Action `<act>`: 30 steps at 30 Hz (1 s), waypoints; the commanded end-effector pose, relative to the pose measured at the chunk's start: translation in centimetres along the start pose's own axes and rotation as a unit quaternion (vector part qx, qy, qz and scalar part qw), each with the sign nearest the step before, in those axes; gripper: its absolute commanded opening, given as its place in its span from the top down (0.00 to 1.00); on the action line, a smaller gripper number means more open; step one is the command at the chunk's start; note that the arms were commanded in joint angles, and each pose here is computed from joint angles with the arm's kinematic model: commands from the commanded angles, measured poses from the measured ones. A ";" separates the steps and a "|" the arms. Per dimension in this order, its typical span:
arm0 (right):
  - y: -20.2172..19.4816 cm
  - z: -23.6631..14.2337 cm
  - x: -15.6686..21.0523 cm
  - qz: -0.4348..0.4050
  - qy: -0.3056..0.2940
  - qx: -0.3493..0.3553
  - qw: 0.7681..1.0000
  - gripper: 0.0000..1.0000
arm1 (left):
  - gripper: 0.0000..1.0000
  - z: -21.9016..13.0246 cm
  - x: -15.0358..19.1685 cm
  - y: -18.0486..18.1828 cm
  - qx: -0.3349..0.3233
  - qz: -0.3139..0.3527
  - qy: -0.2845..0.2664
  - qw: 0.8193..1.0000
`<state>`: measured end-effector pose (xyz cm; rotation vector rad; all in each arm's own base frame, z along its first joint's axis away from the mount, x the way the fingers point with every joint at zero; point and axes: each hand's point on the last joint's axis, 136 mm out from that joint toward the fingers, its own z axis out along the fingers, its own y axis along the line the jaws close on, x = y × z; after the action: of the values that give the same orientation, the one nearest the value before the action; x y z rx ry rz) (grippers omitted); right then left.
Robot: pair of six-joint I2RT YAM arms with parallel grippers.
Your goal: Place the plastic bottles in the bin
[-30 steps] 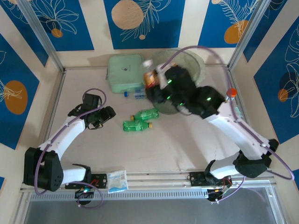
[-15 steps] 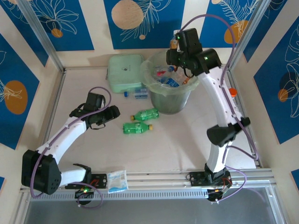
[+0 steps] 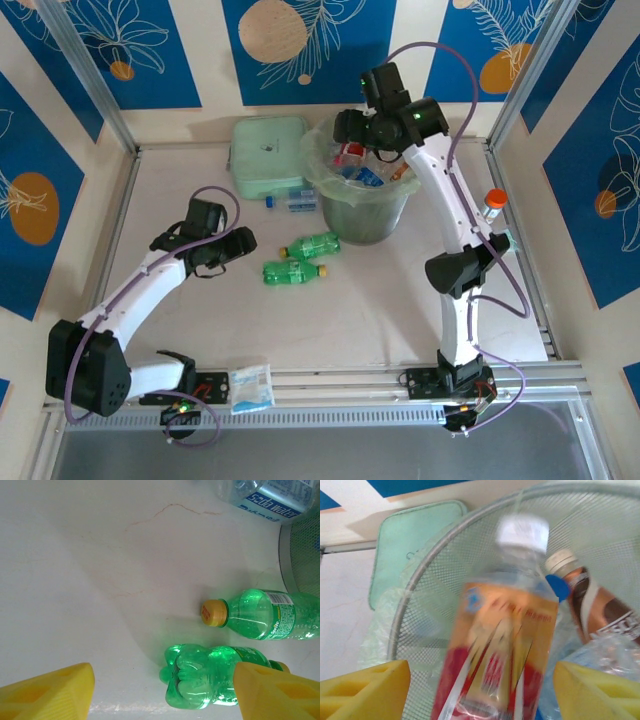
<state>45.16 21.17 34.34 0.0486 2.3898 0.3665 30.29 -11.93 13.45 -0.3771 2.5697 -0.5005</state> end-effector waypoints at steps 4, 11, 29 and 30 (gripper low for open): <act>2.4 -0.8 0.6 0.022 0.014 -0.053 0.998 0.22 | 0.25 -0.3 -0.6 -0.5 -0.004 0.031 -0.009 0.999; 2.7 -4.5 -0.7 0.012 -0.028 -0.064 0.997 0.23 | 0.23 0.0 -0.8 -2.4 0.011 0.069 -0.023 0.997; 1.7 -13.9 5.7 -0.046 -0.086 -0.062 0.993 0.27 | 0.14 2.0 6.0 -7.3 0.078 0.223 0.026 0.971; 1.3 -14.3 6.4 -0.042 -0.085 -0.065 0.993 0.27 | 0.12 2.3 6.6 -7.4 0.077 0.238 0.032 0.968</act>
<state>31.61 20.94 39.95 -0.1138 2.2414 0.4676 28.16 -20.41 13.21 0.1784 2.5250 -0.5353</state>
